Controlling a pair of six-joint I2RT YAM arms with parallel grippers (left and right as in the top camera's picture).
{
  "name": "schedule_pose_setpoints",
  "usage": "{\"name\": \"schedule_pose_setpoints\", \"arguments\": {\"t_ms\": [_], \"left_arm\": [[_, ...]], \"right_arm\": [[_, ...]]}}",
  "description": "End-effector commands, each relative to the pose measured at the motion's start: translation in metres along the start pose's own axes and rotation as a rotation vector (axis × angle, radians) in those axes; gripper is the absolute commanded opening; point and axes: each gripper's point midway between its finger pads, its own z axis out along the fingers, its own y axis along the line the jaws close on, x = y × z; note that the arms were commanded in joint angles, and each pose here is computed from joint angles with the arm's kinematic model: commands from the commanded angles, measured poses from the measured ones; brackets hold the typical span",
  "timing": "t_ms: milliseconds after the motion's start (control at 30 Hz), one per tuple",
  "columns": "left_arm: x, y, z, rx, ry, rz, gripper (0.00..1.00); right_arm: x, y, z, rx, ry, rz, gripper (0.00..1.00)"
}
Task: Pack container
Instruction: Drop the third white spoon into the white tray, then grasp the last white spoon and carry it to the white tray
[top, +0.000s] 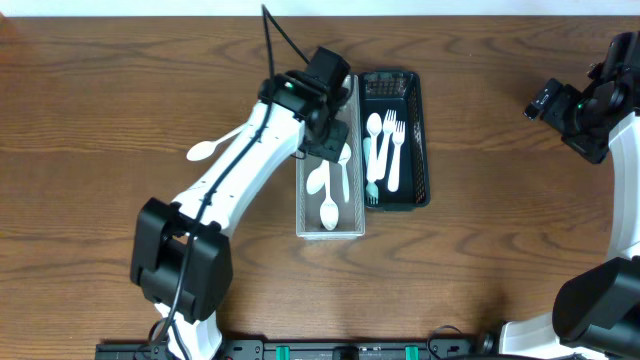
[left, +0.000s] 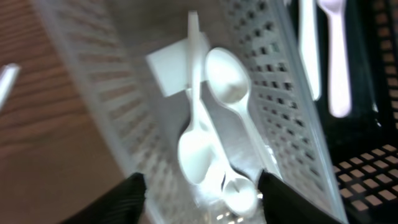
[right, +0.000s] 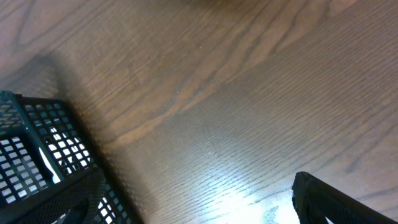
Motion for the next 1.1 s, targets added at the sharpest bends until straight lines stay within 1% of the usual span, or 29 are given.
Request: {"name": "schedule_pose_setpoints", "arguments": {"t_ms": [0,67,133,267,333,400,500,733,1067], "left_arm": [[-0.021,0.043,-0.045,-0.132,-0.116,0.018,0.67],[-0.019,0.071,-0.054,-0.199,-0.113,0.051,0.72],[-0.014,0.099,-0.056,-0.246,-0.086,0.079,0.73],[0.001,0.149,-0.04,-0.273,0.002,0.158,0.74],[0.008,0.168,-0.027,-0.249,0.047,0.215,0.75],[0.012,0.177,-0.013,-0.19,0.07,0.27,0.74],[0.018,0.19,0.01,-0.119,0.091,0.326,0.7],[0.034,0.211,0.052,-0.042,0.157,0.392,0.65],[0.053,0.221,0.095,0.007,0.229,0.376,0.64]], "right_arm": [[0.002,0.001,0.0,-0.006,0.007,0.013,0.99],[0.002,0.001,0.0,-0.006,0.007,0.013,0.99],[0.002,0.001,0.0,-0.006,0.007,0.013,0.99],[0.002,0.001,0.0,-0.005,0.009,0.013,0.99],[0.003,0.001,0.0,-0.005,0.01,0.013,0.99],[0.003,0.001,0.0,-0.005,0.01,0.013,0.99],[0.003,0.001,0.0,-0.005,0.011,0.012,0.99],[0.009,-0.002,0.0,0.007,0.036,0.014,0.99],[0.01,-0.002,0.0,0.009,0.041,0.015,0.99]]}}
